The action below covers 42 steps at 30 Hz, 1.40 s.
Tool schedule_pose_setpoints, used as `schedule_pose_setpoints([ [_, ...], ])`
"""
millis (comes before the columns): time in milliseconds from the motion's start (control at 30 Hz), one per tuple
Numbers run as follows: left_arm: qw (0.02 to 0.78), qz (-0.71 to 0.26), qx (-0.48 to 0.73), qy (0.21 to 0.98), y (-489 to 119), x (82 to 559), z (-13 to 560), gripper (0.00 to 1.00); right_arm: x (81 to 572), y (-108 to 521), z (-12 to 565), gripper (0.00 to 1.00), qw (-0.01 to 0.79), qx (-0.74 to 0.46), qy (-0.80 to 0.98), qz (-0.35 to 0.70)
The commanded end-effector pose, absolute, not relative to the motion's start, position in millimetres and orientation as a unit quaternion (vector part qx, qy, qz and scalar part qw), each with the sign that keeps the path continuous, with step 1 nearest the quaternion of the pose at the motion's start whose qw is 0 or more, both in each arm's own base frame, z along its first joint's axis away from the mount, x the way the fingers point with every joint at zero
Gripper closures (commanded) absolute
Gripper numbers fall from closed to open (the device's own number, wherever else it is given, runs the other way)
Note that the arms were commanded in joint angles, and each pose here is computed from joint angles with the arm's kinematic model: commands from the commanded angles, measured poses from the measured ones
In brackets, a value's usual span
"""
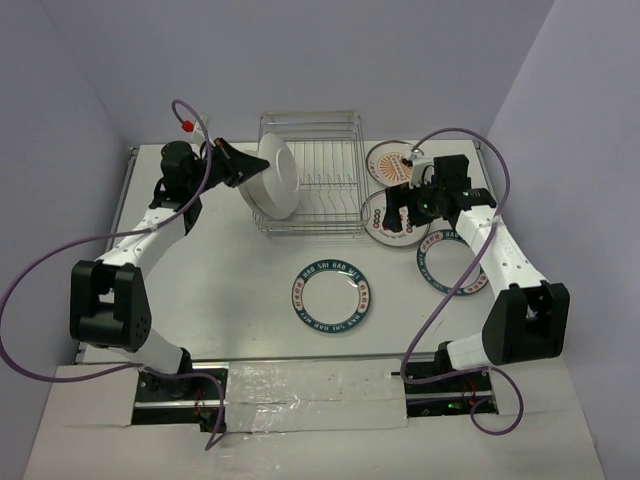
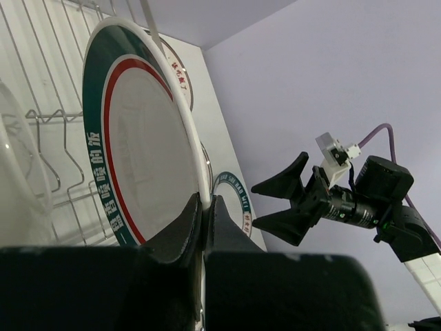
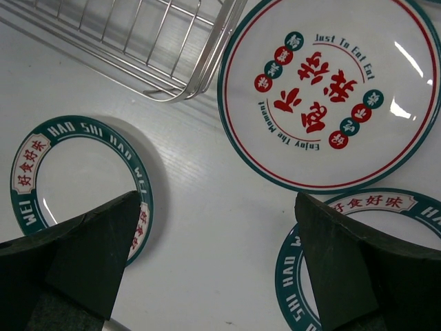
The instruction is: Load the plates into the dish rack
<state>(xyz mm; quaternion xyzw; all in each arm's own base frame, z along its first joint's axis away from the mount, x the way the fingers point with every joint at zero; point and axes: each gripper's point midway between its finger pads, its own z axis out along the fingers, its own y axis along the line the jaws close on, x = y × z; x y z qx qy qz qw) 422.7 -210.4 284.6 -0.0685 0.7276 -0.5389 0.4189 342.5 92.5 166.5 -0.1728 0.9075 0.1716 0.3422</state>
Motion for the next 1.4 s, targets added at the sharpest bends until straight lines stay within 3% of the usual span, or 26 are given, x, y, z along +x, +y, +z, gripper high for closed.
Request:
schedule_pose_setpoints([
  [0, 0.495, -0.543, -0.024, 0.678, -204, 436, 339, 1.00, 340, 100, 173, 0.00, 0.356, -0.181, 0.898, 0.187],
  [600, 0.455, -0.547, -0.018, 0.703, -206, 457, 296, 1.00, 321, 116, 145, 0.00, 0.312, -0.182, 0.901, 0.242],
  [733, 0.445, -0.539, -0.023, 0.715, -206, 463, 284, 0.84, 313, 122, 134, 0.05, 0.291, -0.177, 0.904, 0.259],
  [833, 0.451, -0.525, -0.017, 0.721, -204, 465, 281, 0.64, 309, 127, 126, 0.09, 0.276, -0.177, 0.906, 0.267],
  [1067, 0.473, -0.487, -0.006, 0.734, -195, 465, 292, 0.31, 294, 144, 104, 0.15, 0.241, -0.183, 0.909, 0.285],
  [1100, 0.485, -0.479, -0.004, 0.732, -193, 467, 300, 0.16, 291, 148, 101, 0.16, 0.236, -0.182, 0.910, 0.289],
  [1167, 0.504, -0.456, 0.004, 0.733, -185, 466, 311, 0.02, 290, 151, 95, 0.16, 0.234, -0.176, 0.909, 0.295],
  [1367, 0.600, -0.370, 0.047, 0.707, -159, 461, 379, 0.01, 278, 166, 74, 0.23, 0.214, -0.173, 0.909, 0.314],
])
